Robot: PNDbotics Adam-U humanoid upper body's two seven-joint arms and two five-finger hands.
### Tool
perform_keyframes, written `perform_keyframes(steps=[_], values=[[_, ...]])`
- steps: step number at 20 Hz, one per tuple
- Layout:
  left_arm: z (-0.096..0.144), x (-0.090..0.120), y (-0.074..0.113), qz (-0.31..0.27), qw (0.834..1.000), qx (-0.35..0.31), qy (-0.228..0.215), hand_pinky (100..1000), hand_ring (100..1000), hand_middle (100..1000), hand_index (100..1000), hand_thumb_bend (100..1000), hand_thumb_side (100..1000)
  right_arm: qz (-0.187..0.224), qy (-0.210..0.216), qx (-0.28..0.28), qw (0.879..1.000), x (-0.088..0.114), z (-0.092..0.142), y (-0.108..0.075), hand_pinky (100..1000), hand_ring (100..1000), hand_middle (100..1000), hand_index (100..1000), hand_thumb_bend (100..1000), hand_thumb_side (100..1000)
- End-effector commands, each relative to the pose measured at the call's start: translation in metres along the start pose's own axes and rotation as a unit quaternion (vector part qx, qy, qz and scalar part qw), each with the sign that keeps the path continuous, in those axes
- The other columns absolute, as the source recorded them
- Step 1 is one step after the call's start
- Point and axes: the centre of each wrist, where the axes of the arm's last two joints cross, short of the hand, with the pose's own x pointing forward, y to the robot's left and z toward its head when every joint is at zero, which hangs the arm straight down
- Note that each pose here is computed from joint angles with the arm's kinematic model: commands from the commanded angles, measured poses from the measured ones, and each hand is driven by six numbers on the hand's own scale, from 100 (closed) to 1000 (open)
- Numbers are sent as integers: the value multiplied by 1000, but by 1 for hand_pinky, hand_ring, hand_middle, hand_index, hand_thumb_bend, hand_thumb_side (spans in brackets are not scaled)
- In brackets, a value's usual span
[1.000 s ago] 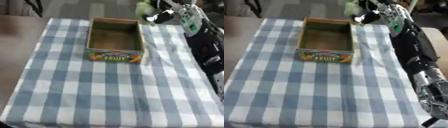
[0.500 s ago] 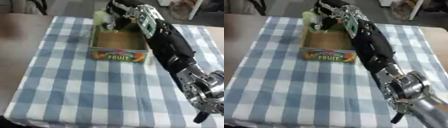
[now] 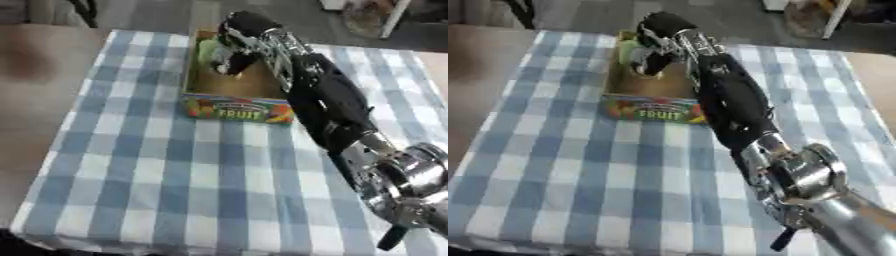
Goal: Pick up objects on the table and place them in the box.
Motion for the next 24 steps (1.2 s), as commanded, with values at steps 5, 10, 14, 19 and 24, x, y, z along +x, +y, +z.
perform_keyframes(steps=[5,10,14,19,24], values=[[-7,6,-2,4,1000,-6,-16,631,556,594,715,100,608,60,22,26,998,-11,3,2,386,483,439,435,306,417],[-7,6,-2,3,1000,-5,-16,631,556,594,715,100,608,59,33,68,995,-14,5,12,589,674,678,701,441,471],[-7,6,-1,3,1000,-4,-17,631,556,594,715,100,608,36,39,65,996,-21,9,16,709,778,788,803,434,351],[-6,6,-1,1,1000,-3,-17,631,556,594,715,100,608,-31,38,29,998,-39,18,11,773,828,831,853,427,279],[-6,6,0,-2,1000,-2,-16,632,556,595,715,100,609,-166,9,-25,986,-63,31,5,766,822,836,873,462,318]])
